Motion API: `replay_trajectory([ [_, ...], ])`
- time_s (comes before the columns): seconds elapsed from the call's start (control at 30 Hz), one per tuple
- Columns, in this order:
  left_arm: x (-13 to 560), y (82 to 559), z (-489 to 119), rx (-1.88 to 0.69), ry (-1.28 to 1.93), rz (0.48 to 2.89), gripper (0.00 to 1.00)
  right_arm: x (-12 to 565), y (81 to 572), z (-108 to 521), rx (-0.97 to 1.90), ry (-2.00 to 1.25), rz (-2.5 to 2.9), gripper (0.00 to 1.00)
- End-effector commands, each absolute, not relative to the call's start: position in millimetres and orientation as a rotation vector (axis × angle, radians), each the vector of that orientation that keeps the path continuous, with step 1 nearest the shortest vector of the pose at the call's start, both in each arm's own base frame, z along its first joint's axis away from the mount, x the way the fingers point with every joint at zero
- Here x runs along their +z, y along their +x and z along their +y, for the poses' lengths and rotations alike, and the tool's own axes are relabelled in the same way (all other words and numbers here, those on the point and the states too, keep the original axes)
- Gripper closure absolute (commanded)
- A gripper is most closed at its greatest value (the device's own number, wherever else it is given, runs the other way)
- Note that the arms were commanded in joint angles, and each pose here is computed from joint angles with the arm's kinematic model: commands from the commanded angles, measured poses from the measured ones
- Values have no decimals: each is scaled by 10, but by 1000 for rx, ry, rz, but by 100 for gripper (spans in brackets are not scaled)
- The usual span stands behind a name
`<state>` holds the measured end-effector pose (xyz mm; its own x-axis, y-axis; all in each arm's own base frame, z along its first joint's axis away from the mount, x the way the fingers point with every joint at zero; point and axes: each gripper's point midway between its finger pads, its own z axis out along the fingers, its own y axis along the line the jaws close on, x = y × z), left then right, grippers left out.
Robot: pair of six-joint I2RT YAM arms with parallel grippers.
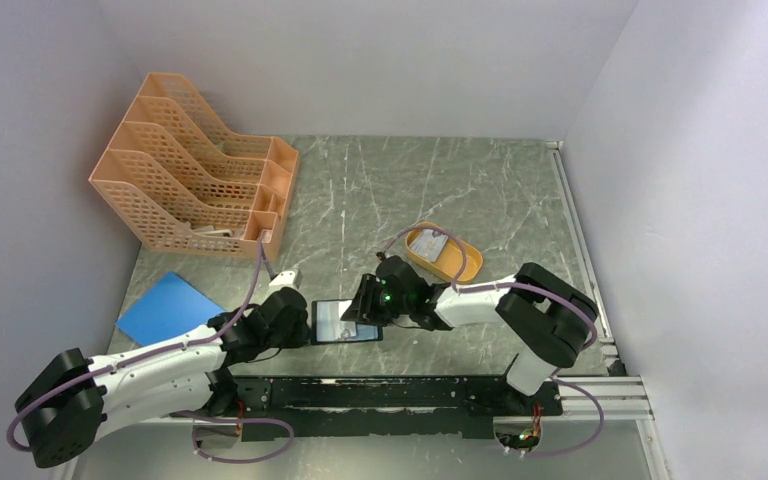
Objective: Put the credit cards into the card holder
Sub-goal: Insert the credit card into the card holder.
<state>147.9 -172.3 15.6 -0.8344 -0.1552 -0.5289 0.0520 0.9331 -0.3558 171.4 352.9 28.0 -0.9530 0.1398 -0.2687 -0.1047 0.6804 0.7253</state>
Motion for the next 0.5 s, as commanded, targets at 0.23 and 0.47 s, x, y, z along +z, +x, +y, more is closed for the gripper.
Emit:
replay_trajectory([
  [0.23, 155, 1474, -1751, -518, -83, 2508, 91, 226, 1623, 3476, 1055, -46, 2663, 54],
  [0.47, 188, 1475, -1816, -564, -65, 2498, 93, 244, 1578, 3581, 1043, -104, 2678, 54],
])
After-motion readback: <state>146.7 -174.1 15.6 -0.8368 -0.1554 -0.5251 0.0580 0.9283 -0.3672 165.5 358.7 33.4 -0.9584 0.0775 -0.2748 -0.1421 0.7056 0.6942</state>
